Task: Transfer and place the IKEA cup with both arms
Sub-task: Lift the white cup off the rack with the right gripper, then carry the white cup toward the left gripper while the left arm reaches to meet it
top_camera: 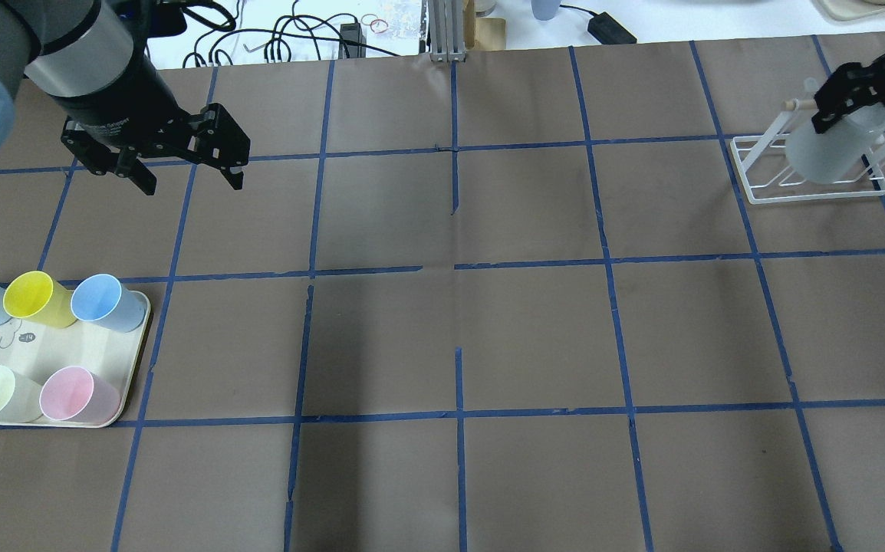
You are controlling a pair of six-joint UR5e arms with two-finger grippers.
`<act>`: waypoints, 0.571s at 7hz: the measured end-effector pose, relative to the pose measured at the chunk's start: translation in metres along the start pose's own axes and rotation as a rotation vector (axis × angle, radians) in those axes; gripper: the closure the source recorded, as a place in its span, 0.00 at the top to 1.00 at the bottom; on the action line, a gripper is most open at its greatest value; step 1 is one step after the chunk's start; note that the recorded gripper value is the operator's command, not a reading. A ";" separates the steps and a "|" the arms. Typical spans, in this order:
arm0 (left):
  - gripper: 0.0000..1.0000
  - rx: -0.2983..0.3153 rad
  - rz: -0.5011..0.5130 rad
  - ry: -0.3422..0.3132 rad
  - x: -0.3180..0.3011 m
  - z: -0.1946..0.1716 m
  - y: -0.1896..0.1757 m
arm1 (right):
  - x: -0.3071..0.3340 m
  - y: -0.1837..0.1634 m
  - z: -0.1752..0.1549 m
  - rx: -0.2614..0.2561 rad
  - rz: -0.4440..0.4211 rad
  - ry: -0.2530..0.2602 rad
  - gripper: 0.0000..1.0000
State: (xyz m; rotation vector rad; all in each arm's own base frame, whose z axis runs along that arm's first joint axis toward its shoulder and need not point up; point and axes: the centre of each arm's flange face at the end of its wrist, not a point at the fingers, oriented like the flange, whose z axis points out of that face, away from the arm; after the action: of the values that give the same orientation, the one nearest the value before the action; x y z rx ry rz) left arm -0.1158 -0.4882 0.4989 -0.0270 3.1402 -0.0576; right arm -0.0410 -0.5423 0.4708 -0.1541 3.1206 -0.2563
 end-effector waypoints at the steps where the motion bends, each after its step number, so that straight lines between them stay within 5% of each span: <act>1: 1.00 -0.005 0.013 0.015 -0.001 0.001 0.002 | -0.049 -0.002 0.001 -0.019 0.067 -0.024 0.06; 2: 1.00 -0.009 0.030 0.066 -0.003 0.001 0.005 | -0.101 -0.001 0.002 -0.043 0.121 -0.052 0.05; 4: 1.00 -0.024 0.016 0.270 -0.018 0.009 0.012 | -0.200 0.009 0.004 -0.083 0.197 -0.163 0.00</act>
State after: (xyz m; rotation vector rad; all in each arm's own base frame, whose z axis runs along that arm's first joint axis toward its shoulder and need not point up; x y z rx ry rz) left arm -0.0977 -0.4765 0.4894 0.0062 3.4109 -0.0259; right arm 0.1573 -0.5145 0.4653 0.1257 2.9562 -0.1061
